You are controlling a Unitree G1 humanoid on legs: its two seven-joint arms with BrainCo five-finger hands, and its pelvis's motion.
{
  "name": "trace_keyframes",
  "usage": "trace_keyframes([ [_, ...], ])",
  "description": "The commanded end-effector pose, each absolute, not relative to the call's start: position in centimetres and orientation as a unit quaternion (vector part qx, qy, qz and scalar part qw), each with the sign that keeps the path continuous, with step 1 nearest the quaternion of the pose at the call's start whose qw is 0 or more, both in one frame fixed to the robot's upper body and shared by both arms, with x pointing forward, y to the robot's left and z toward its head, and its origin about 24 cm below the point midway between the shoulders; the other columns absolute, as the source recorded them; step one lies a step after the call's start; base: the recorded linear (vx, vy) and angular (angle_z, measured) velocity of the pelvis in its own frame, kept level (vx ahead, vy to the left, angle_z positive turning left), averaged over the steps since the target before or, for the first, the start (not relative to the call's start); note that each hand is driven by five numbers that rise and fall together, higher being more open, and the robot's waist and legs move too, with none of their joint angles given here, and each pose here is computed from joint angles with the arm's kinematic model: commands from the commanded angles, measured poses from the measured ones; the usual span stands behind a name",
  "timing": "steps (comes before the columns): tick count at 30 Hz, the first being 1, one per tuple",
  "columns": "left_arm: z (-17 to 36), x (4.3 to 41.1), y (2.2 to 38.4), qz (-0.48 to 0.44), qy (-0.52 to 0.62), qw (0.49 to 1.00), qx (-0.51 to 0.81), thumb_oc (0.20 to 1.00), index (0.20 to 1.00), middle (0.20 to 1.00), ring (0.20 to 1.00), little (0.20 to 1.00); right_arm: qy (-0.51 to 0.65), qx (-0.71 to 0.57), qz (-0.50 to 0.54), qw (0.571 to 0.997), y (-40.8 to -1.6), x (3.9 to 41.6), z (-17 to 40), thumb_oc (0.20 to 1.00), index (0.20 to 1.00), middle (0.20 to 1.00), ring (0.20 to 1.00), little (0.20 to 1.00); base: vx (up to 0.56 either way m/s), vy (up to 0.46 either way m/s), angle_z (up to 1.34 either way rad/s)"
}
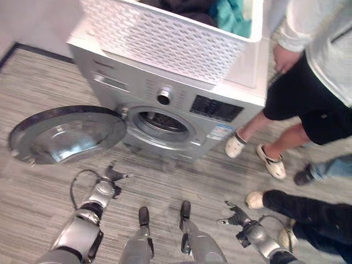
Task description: Grab the laundry basket,head to the washer,open it,put in the laundry and shut it.
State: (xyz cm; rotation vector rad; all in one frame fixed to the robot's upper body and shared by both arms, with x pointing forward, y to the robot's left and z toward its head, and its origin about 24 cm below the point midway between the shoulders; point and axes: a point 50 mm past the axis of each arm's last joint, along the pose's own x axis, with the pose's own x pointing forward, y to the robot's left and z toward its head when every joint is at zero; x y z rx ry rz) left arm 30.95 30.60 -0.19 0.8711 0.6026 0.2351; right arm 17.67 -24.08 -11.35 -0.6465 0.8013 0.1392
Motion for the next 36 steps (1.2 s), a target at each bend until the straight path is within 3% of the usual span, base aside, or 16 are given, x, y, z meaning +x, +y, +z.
trace_keyframes([
  [1,3.2,31.3,34.2,0.160,0.271,0.805,0.503,1.000,1.000,1.000,1.000,1.000,0.349,-0.312,0.026,0.883,-25.2,20.0,-9.9,1.000,1.000,1.000,1.000,1.000,-0.02,0.052,-0.43],
  [6,6.5,31.3,37.2,0.206,0.268,0.770,0.541,1.000,1.000,1.000,1.000,1.000,0.375,-0.306,-0.005,0.875,-26.7,18.6,-10.4,1.000,1.000,1.000,1.000,1.000,-0.01,0.010,-0.30],
  [7,8.6,31.5,38.4,0.225,0.263,0.744,0.572,1.000,1.000,1.000,1.000,1.000,0.388,-0.308,-0.009,0.868,-27.2,17.8,-10.7,1.000,1.000,1.000,1.000,1.000,-0.02,-0.016,0.05],
  [13,10.5,29.9,41.3,0.254,0.288,0.697,0.605,1.000,1.000,1.000,1.000,1.000,0.413,-0.296,0.002,0.861,-26.7,16.3,-11.7,1.000,1.000,1.000,1.000,1.000,0.00,-0.017,0.15],
  [19,10.3,29.1,42.0,0.260,0.292,0.699,0.599,1.000,1.000,1.000,1.000,1.000,0.411,-0.287,0.020,0.865,-26.1,15.9,-11.9,1.000,1.000,1.000,1.000,1.000,0.00,-0.011,0.02],
  [23,7.7,29.6,39.7,0.278,0.238,0.796,0.483,1.000,1.000,1.000,1.000,1.000,0.400,-0.268,0.029,0.876,-25.0,15.5,-12.0,1.000,1.000,1.000,1.000,1.000,0.05,-0.031,0.08],
  [28,0.2,26.9,35.6,0.228,0.257,0.857,0.385,1.000,1.000,1.000,1.000,1.000,0.400,-0.244,0.000,0.884,-25.7,14.2,-11.9,1.000,1.000,1.000,1.000,1.000,0.10,0.004,0.21],
  [33,-6.5,20.7,33.2,0.165,0.344,0.866,0.323,1.000,1.000,1.000,1.000,1.000,0.341,-0.249,0.002,0.907,-27.1,15.0,-9.1,1.000,1.000,1.000,1.000,1.000,0.11,0.028,0.06],
  [36,-11.2,14.3,31.4,0.122,0.453,0.838,0.278,1.000,1.000,1.000,1.000,1.000,0.241,-0.303,0.016,0.922,-28.6,16.7,-4.2,1.000,1.000,1.000,1.000,1.000,0.14,0.011,-0.10],
])
